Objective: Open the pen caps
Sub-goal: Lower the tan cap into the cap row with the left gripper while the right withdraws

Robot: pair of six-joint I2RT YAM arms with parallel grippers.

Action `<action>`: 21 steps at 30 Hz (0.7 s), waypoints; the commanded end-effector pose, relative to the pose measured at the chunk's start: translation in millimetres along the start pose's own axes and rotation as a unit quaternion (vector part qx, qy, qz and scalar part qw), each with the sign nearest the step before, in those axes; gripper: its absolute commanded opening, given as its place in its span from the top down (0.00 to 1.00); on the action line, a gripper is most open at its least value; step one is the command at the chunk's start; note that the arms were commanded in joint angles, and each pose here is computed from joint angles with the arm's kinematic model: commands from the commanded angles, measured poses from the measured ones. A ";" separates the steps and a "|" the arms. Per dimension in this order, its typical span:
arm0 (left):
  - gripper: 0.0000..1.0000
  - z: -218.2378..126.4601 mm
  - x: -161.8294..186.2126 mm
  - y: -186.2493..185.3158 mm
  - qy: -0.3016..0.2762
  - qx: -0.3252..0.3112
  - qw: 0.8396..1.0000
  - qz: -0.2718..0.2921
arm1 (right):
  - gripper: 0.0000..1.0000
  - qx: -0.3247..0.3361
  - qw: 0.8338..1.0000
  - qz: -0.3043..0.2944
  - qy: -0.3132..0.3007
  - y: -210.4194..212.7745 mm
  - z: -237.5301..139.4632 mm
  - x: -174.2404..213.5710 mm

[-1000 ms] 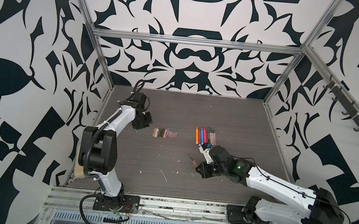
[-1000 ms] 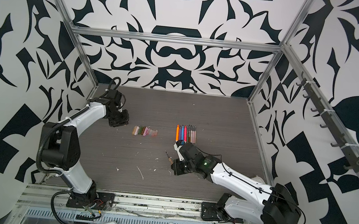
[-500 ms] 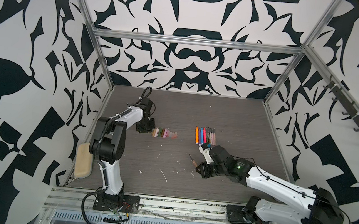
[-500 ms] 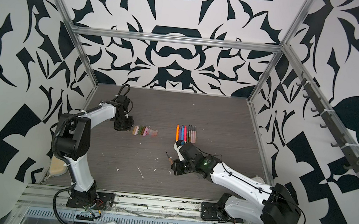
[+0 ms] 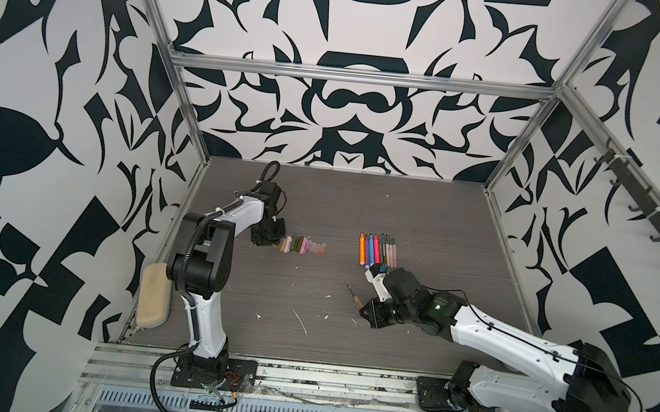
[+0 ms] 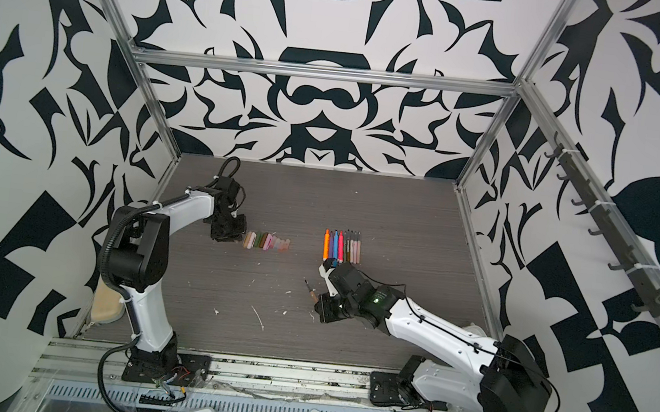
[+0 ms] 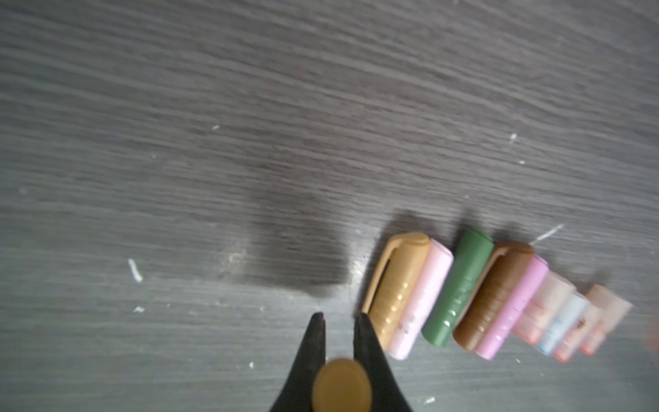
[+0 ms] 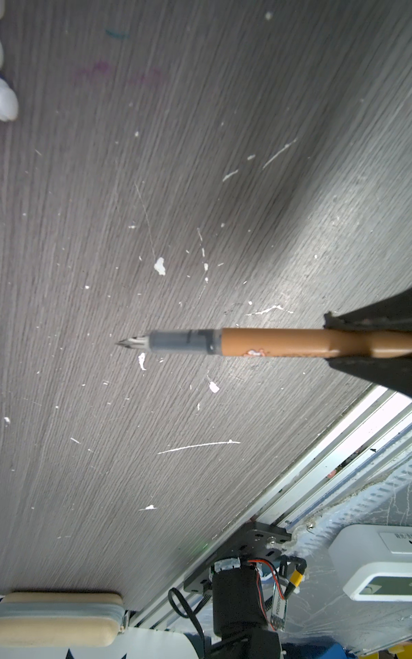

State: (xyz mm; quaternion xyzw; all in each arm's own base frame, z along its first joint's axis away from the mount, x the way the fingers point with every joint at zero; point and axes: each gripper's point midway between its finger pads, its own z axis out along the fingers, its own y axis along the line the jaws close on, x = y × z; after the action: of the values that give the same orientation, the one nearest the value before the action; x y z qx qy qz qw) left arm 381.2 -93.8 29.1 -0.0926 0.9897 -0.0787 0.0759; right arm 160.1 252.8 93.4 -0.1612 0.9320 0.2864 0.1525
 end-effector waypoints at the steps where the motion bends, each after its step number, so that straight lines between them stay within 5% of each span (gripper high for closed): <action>1: 0.88 6.6 3.1 1.5 0.016 0.001 1.000 0.002 | 1.00 -0.002 1.000 -0.006 -0.011 3.4 -4.0 -6.1; 10: 0.76 7.2 4.2 1.7 0.019 0.001 1.000 0.002 | 1.00 -0.002 1.000 -0.005 -0.012 2.9 -4.7 -6.1; 21: 0.76 1.3 2.0 0.8 0.014 0.001 1.000 0.001 | 1.00 -0.003 1.000 -0.005 -0.011 3.3 -3.9 -6.1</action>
State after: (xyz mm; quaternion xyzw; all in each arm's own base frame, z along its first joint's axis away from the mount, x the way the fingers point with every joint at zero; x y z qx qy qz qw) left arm 380.6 -94.1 22.3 -0.0904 0.9904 -0.0800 0.0680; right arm 160.1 252.7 93.5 -0.1617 0.9320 0.2862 0.1528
